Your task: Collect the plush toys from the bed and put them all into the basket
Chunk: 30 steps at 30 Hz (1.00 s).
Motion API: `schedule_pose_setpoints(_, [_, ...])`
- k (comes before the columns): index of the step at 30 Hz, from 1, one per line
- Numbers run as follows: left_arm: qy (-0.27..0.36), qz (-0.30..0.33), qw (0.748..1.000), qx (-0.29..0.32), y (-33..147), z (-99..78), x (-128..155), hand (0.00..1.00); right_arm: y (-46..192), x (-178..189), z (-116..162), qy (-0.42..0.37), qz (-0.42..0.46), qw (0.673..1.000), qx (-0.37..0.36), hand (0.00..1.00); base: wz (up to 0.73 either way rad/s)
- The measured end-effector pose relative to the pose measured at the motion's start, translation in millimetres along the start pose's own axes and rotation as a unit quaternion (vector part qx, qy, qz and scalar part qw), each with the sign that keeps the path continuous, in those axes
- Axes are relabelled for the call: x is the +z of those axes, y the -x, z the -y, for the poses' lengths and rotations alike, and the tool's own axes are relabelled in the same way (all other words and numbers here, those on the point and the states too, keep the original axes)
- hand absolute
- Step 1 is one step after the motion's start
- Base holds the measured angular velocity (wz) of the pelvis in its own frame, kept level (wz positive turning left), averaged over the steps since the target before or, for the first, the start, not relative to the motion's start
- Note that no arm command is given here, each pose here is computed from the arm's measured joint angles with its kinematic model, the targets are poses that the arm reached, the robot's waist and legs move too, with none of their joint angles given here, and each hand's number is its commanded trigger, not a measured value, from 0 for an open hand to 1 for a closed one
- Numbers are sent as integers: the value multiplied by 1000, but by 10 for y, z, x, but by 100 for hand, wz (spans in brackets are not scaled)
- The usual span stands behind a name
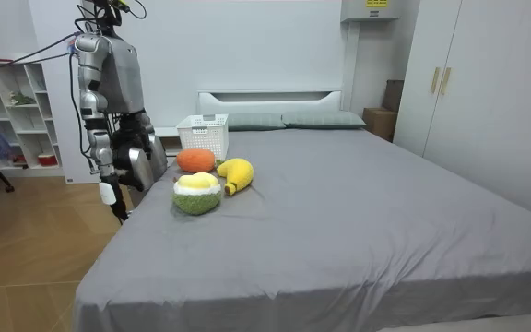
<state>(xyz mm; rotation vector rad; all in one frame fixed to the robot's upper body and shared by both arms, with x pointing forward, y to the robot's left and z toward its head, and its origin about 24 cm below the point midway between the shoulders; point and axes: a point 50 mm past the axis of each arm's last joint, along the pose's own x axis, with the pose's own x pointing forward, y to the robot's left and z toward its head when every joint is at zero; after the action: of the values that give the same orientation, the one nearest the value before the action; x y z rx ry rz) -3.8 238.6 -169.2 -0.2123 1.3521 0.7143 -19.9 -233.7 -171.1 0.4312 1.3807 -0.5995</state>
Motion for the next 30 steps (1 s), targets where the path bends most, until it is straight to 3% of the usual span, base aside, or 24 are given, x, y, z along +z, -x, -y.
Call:
schedule_pose_setpoints(17, [4, 14, 1000, 14, 0, -6, 67, 0, 1, 6, 10, -15, 3, 1000, -6, 0, 0])
schedule_pose_setpoints(24, [10, 8, 1000, 7, -1, -9, 36, 0, 10, 17, 90, -116, 13, 993, -37, 0, 0])
schedule_pose_setpoints(30, [25, 16, 999, 17, -10, -126, 93, 0, 55, 153, 342, -168, 33, 979, -115, 0, -1])
